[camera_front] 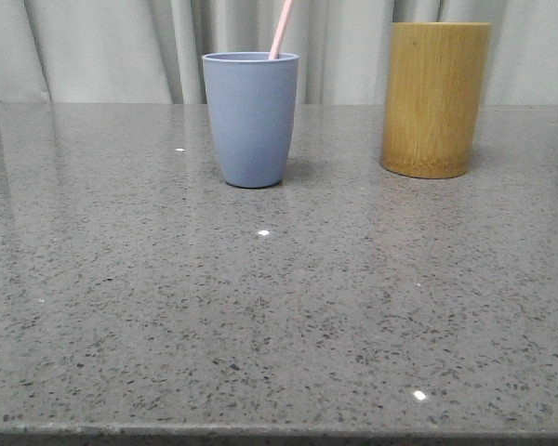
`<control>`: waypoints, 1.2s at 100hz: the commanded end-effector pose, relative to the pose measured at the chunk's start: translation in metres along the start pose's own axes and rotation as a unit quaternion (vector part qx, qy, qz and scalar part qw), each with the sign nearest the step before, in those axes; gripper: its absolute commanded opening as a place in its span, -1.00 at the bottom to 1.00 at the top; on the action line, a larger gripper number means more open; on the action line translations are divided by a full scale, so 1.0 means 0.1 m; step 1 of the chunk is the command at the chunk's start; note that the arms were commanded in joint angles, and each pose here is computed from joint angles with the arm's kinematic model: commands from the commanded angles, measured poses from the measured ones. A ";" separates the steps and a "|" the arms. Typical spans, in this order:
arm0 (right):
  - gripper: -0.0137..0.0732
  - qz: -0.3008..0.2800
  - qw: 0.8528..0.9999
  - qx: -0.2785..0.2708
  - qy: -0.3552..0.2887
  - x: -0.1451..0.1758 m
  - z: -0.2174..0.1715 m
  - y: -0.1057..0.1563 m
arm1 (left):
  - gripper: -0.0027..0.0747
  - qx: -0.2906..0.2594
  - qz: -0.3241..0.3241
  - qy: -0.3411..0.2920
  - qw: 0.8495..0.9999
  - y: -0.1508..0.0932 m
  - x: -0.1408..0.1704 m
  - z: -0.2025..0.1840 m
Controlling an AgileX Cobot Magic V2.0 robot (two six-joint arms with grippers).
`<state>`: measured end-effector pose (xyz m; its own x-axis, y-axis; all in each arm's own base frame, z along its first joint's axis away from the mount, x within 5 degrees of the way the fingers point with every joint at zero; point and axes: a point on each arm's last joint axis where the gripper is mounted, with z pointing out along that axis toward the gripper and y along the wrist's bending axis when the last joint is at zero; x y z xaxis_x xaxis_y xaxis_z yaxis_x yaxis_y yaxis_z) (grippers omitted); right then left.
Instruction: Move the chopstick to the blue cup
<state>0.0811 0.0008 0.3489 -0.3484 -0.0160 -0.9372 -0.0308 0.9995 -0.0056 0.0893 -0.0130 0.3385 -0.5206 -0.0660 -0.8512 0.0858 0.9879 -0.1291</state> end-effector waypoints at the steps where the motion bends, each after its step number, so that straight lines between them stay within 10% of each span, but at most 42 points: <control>1: 0.16 -0.004 0.999 -0.003 -0.037 -0.03 -0.07 -0.02 | 0.51 0.004 -0.006 -0.048 0.999 -0.02 -0.13 -0.05; 45: -0.05 0.009 0.999 -0.022 -0.039 0.08 -0.06 0.00 | 0.46 0.004 -0.006 -0.048 0.999 -0.02 -0.13 -0.05; 82: -0.83 0.009 0.999 -0.022 -0.039 0.08 -0.06 0.00 | -0.97 0.004 -0.006 -0.048 0.999 -0.02 -0.13 -0.05; 120: -0.84 0.009 0.999 -0.022 -0.038 0.08 -0.06 0.00 | -0.98 0.004 -0.006 -0.048 0.999 -0.02 -0.13 -0.05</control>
<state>0.0710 -0.0002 0.3306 -0.3592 0.0162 -0.9331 -0.0475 0.9982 0.0356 0.0893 -0.0130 0.3385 -0.5206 -0.0660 -0.8512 0.0858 0.9879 -0.1291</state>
